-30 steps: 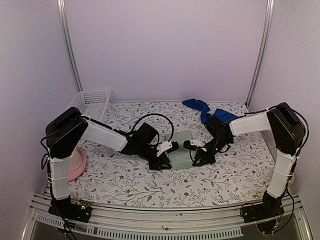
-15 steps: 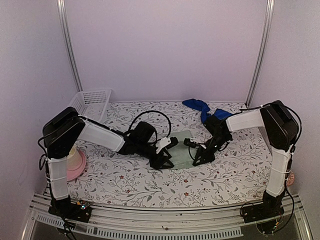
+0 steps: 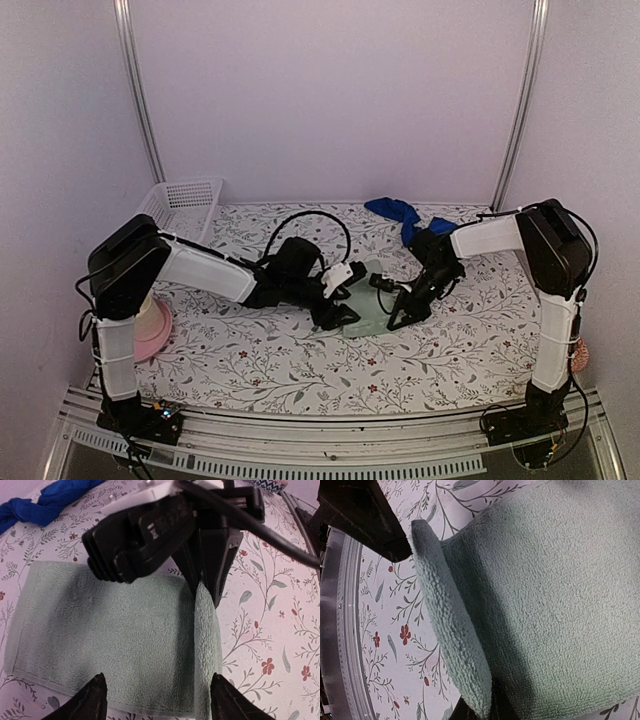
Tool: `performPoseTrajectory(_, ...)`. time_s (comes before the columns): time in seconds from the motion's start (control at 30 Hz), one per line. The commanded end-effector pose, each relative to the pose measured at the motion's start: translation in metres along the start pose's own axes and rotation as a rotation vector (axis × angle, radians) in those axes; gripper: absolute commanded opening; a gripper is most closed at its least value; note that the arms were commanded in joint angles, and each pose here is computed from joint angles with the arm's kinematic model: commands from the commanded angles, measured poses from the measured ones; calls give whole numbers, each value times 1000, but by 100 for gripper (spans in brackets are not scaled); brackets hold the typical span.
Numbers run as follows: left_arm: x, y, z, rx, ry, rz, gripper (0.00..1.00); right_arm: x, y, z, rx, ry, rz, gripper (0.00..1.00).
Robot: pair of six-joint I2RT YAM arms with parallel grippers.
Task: Roll the towels
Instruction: Roll the towel at the center of the board.
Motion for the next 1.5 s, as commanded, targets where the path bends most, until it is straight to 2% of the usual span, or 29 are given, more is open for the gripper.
performPoseTrajectory(0.0,-2,11,-4,-4,6,8,71,-2,2,-6,11,43,16,11)
performPoseTrajectory(0.4,-2,10,-9,-50,8,-21,72,-2,4,-10,9,66,23,13)
performPoseTrajectory(0.63,-10,19,-7,-22,-2,29,72,-3,5,-12,6,73,27,16)
performPoseTrajectory(0.83,-16,23,-3,27,-24,60,68,-2,3,-11,5,72,23,18)
performPoseTrajectory(1.03,-18,23,2,77,-34,69,64,-1,0,-10,-2,62,18,27)
performPoseTrajectory(1.47,-31,32,1,65,-43,124,63,12,-49,-4,-67,14,-107,35)
Point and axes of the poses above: each gripper's point midway between its finger pads, its own y axis out along the fingers, its own z axis along the line the jaws close on, x = y × z, the point moved 9 cm from there along -y, back along the fingers, and after that the axes turned 4 degrees about y, right-handed, at the moved point
